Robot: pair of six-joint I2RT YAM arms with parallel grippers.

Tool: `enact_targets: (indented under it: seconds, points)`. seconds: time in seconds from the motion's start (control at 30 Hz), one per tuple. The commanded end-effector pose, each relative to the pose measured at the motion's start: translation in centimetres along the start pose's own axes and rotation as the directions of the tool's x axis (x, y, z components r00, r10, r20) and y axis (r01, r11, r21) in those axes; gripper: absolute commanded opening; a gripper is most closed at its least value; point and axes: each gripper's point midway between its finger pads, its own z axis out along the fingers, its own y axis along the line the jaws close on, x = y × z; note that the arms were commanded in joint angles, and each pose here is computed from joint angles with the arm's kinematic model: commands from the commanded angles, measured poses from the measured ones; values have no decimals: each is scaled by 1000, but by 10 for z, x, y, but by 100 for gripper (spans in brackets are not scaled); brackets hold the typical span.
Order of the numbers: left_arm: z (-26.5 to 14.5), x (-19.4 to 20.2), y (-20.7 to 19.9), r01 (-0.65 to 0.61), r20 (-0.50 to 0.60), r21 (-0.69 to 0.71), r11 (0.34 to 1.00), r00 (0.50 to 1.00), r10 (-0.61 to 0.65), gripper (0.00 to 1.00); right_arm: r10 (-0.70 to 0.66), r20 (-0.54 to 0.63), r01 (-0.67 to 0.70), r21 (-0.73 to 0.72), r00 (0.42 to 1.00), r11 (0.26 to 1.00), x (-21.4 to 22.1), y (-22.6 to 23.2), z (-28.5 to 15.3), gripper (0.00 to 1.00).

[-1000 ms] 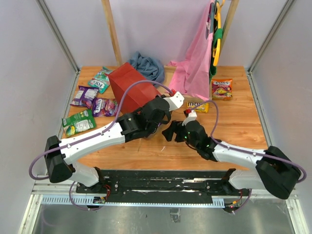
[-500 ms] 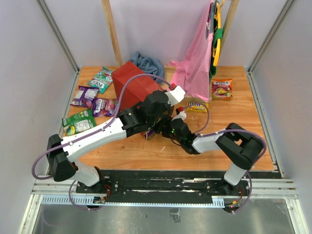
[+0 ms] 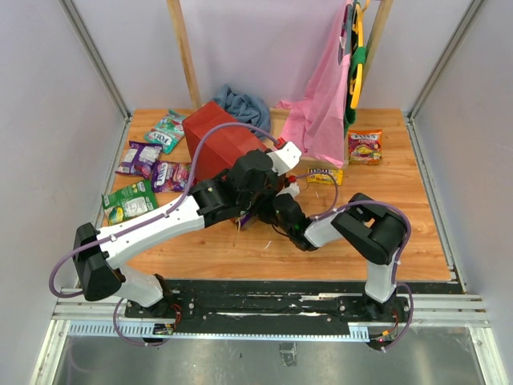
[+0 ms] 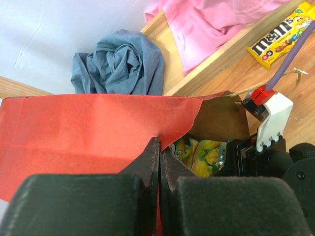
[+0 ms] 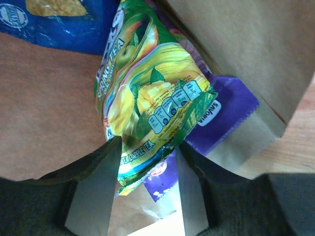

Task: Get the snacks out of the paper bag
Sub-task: Take out the snack from the paper bag, then place the snack at the center of the board.

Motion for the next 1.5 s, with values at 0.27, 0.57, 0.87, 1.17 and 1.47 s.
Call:
enact_targets:
  seconds: [0.27, 0.57, 0.87, 1.17, 1.47]
  points:
    - [2, 0, 13, 37, 14, -40, 999, 999, -36, 2, 0, 46, 5, -97, 999, 995, -9, 33, 11, 18]
    - [0, -3, 23, 56, 29, -64, 996, 998, -54, 2, -65, 73, 75, -143, 995, 987, -22, 54, -14, 1]
    - [11, 10, 42, 78, -21, -157, 985, 996, -82, 4, -323, 31, 322, -201, 946, 925, -35, 96, -77, 1]
    - [15, 11, 50, 91, -23, -186, 978, 995, -97, 4, -470, 97, 476, -57, 878, 878, -78, 66, -164, 1]
    - [18, 10, 47, 96, -34, -177, 979, 994, -103, 4, -458, 265, 397, 252, 849, 882, -154, -5, -243, 1]
